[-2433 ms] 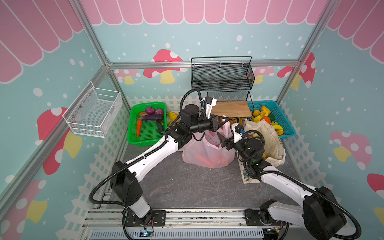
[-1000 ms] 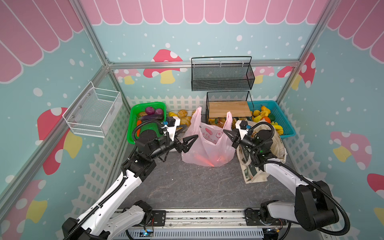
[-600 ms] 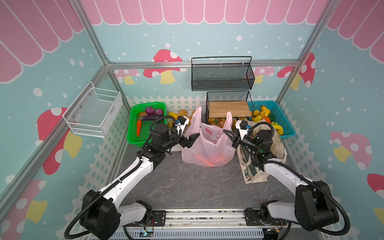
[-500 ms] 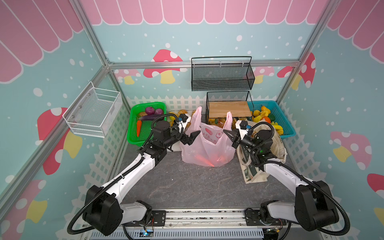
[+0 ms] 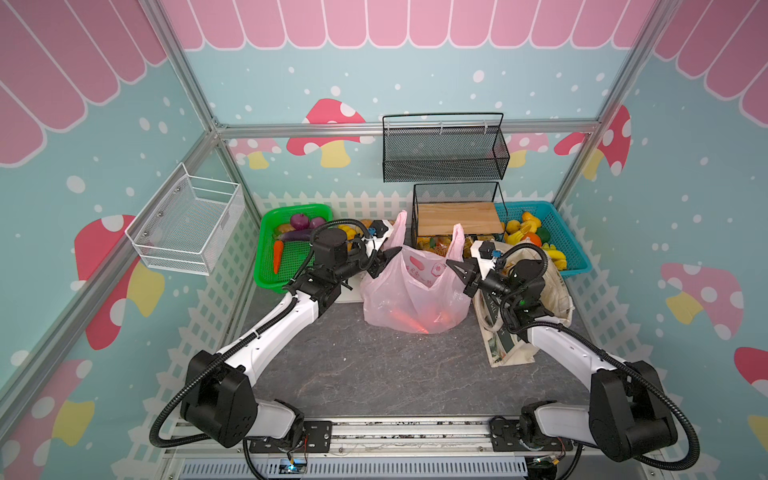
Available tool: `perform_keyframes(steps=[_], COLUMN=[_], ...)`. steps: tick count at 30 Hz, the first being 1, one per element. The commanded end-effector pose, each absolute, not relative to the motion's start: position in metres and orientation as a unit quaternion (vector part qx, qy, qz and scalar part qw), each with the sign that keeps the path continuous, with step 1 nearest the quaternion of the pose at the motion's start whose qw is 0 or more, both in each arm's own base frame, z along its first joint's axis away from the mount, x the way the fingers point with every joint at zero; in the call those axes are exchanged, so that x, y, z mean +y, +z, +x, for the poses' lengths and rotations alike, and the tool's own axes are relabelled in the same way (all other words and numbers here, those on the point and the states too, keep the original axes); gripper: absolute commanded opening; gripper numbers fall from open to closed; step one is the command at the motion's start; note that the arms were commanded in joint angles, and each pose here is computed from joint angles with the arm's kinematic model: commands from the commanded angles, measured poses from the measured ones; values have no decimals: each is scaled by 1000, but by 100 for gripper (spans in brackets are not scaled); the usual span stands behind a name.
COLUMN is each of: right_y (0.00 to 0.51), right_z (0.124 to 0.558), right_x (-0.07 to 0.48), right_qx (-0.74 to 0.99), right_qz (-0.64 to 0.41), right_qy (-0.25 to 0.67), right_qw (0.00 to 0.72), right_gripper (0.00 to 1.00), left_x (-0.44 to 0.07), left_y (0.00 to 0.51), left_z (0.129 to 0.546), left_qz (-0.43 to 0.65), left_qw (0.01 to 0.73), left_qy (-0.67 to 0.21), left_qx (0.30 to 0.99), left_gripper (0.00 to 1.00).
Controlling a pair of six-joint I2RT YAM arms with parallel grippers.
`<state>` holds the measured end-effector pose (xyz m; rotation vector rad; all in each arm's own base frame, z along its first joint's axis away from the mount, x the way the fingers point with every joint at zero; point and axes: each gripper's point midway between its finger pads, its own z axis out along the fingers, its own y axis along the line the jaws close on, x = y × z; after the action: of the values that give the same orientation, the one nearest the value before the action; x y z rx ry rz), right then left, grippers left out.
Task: Place the mixed food into the grocery bags and tie them
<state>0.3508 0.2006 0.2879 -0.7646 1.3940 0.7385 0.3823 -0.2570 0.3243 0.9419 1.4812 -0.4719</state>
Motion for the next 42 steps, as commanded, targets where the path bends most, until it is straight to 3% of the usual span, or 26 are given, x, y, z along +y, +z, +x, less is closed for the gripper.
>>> perform_keyframes(steps=[1, 4, 10, 16, 25, 38, 42], right_y=[293, 292, 293, 290, 286, 289, 291], right_z=[354, 358, 366, 375, 365, 360, 362], right_x=[199, 200, 198, 200, 211, 220, 221], right_qx=[610, 622, 644, 665, 632, 575, 572], right_qz=[-334, -323, -309, -305, -380, -451, -453], right_qy=[321, 332, 329, 332, 326, 305, 304], right_qw=[643, 631, 618, 595, 591, 611, 612], right_gripper=[0, 0, 0, 0, 1, 24, 27], left_x=[-264, -267, -272, -281, -301, -318, -322], left_y=[329, 323, 313, 288, 292, 298, 298], left_z=[371, 359, 340, 328, 334, 346, 349], left_qz=[470, 502, 553, 648, 721, 769, 773], left_qw=[608, 583, 543, 474, 417, 382, 382], left_qy=[-198, -206, -195, -89, -14, 27, 31], left_qx=[608, 604, 601, 590, 553, 512, 506], left_gripper=[29, 18, 7, 1, 0, 0, 0])
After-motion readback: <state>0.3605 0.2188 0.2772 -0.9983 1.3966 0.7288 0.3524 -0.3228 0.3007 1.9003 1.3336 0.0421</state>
